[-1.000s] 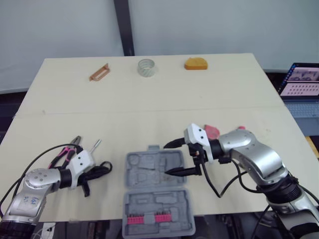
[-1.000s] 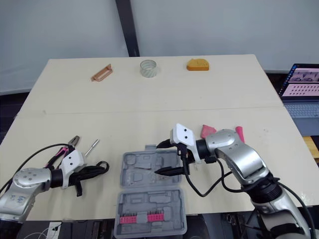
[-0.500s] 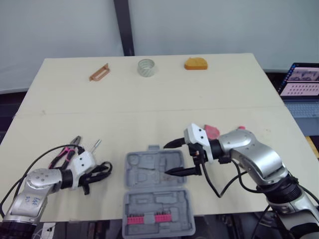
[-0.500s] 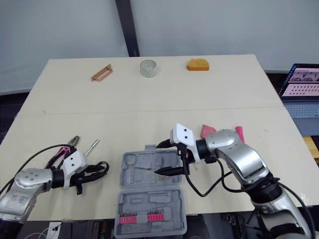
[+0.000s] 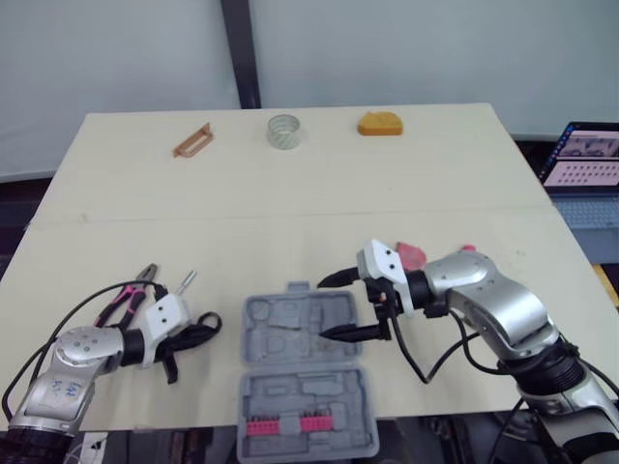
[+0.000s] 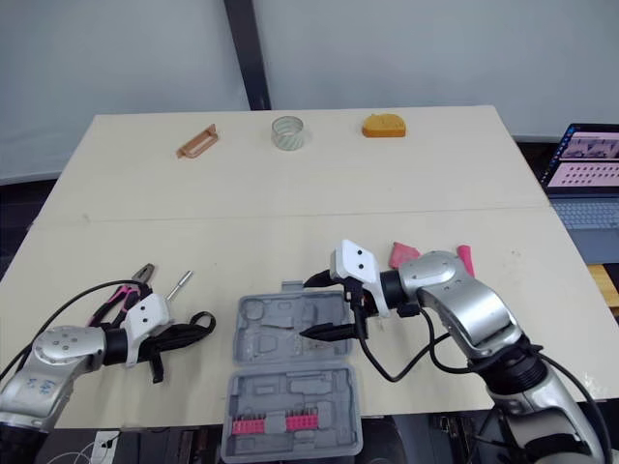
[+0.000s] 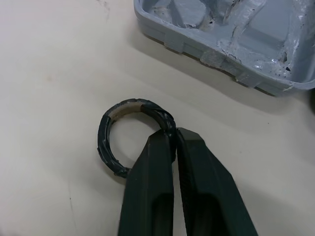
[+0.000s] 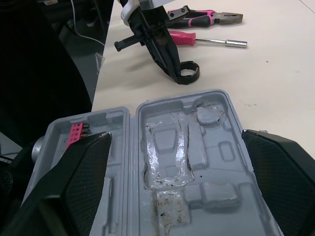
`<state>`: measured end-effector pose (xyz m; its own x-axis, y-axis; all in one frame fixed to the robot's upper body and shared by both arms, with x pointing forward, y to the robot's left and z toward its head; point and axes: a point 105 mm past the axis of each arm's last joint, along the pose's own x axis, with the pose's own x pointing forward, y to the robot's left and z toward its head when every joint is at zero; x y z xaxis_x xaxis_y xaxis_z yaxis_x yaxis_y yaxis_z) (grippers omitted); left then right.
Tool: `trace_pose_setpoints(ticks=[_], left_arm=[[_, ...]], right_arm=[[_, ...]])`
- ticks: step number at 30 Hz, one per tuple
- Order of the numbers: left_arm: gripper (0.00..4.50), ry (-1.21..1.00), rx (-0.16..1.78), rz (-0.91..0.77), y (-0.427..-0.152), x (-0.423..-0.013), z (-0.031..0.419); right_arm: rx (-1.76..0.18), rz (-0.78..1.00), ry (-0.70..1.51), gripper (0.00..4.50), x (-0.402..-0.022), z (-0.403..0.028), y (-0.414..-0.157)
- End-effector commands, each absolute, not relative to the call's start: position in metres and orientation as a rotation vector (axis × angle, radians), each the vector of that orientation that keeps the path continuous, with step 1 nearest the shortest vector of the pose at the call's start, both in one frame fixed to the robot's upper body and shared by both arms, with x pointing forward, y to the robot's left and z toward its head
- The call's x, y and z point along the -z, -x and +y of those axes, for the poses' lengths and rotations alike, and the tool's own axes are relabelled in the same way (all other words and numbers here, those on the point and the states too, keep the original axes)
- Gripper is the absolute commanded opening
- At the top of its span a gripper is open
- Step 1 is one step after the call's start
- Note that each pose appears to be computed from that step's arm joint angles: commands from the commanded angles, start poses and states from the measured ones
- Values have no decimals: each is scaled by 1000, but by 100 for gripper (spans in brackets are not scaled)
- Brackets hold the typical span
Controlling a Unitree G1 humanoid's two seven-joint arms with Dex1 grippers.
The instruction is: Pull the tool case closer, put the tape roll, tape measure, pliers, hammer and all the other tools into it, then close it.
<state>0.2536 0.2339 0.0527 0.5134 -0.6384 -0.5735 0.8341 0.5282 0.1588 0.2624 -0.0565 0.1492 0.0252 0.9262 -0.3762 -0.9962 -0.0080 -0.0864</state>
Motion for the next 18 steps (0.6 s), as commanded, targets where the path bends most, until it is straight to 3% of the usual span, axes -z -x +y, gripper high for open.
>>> trace_pose_setpoints(ticks=[1, 12, 18], left_arm=[[5, -462, 908, 474, -255, -56, 237], [5, -419, 939, 405, -259, -81, 230], [5, -377, 1056, 352, -263, -109, 199]], right_arm=[[-1548, 190, 367, 450, -159, -56, -259], [-1541, 133, 360, 450, -171, -55, -261], [-1511, 79, 356, 450, -185, -57, -263]])
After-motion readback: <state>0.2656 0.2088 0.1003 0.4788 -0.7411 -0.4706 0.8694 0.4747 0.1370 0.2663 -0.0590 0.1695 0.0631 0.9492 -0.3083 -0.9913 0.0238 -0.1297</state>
